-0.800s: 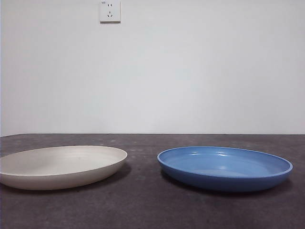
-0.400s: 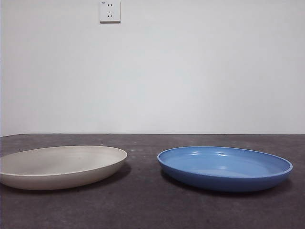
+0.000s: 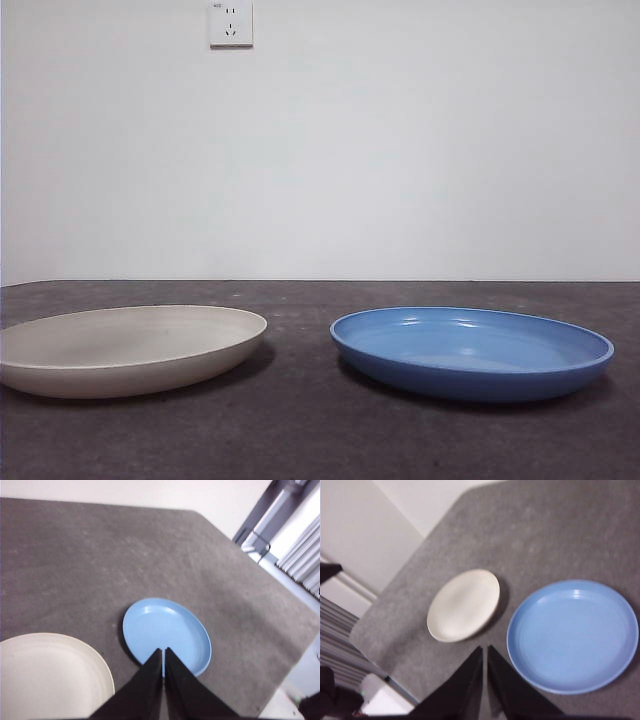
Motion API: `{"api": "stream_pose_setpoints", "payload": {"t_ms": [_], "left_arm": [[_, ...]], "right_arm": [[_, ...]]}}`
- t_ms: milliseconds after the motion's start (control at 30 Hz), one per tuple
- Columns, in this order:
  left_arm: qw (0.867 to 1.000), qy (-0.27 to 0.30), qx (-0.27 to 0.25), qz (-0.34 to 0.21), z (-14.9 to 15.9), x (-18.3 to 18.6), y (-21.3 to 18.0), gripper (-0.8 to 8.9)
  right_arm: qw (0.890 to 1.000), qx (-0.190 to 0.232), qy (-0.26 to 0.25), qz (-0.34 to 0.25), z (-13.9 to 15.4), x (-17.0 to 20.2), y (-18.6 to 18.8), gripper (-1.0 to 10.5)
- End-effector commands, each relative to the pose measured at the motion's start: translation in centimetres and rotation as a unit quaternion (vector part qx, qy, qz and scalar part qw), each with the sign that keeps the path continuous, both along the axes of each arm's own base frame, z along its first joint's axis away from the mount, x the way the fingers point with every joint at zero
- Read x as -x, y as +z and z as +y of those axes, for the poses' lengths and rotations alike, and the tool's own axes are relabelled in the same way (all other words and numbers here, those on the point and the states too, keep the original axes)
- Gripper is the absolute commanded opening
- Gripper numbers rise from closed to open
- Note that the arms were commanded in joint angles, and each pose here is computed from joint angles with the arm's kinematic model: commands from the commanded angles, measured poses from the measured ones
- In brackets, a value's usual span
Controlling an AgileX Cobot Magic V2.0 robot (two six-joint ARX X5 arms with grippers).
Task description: Pick up the white plate, put it on the blue plate, put it on desk
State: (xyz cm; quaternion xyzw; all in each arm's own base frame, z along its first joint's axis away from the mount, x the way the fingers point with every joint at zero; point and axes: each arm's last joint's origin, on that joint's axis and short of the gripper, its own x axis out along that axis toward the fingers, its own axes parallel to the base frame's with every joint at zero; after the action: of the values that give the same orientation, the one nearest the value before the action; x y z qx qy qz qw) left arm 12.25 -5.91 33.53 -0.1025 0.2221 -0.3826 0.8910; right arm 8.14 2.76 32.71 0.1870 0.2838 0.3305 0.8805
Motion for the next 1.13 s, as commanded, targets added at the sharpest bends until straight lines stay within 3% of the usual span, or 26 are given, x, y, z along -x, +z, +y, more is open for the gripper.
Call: {"api": "stream_pose_setpoints", "payload": {"t_ms": [33, 167, 333, 400, 500, 600, 867, 1133], "left_arm": [[1.0, -0.018, -0.012, -0.012, -0.4, -0.3, 0.6, 0.11], [1.0, -0.025, -0.012, -0.009, -0.6, -0.4, 0.5, 0.58], [1.0, -0.025, -0.01, -0.008, -0.6, -0.4, 0.5, 3.8], [1.0, -0.025, -0.009, -0.01, -0.6, -0.2, 0.6, 4.78], [1.0, -0.025, -0.008, -0.013, -0.5, -0.1, 0.7, 5.43], [1.0, -0.025, -0.008, -0.013, -0.5, -0.1, 0.7, 5.45], [1.0, -0.018, 0.004, 0.009, -0.5, -0.1, 0.6, 5.43], [0.989, 0.01, 0.019, 0.148, -0.3, -0.2, -1.0, 5.39]], "right_arm": [[1.0, 0.012, 0.011, -0.017, 0.0, 0.0, 0.3, 0.1], [1.0, 0.015, 0.012, -0.024, 0.0, 0.1, 0.4, 0.1], [0.999, 0.016, 0.012, -0.026, 0.0, 0.0, 0.4, 0.6], [0.999, 0.017, 0.011, -0.029, 0.0, 0.0, 0.4, 2.0], [0.999, 0.018, 0.009, -0.028, 0.0, 0.0, 0.4, 4.8], [0.999, 0.018, 0.009, -0.028, 0.0, 0.0, 0.4, 5.9], [0.999, 0.017, 0.01, -0.029, 0.0, 0.0, 0.4, 5.9], [0.999, 0.015, 0.01, -0.028, 0.0, 0.0, 0.5, 5.9]]}}
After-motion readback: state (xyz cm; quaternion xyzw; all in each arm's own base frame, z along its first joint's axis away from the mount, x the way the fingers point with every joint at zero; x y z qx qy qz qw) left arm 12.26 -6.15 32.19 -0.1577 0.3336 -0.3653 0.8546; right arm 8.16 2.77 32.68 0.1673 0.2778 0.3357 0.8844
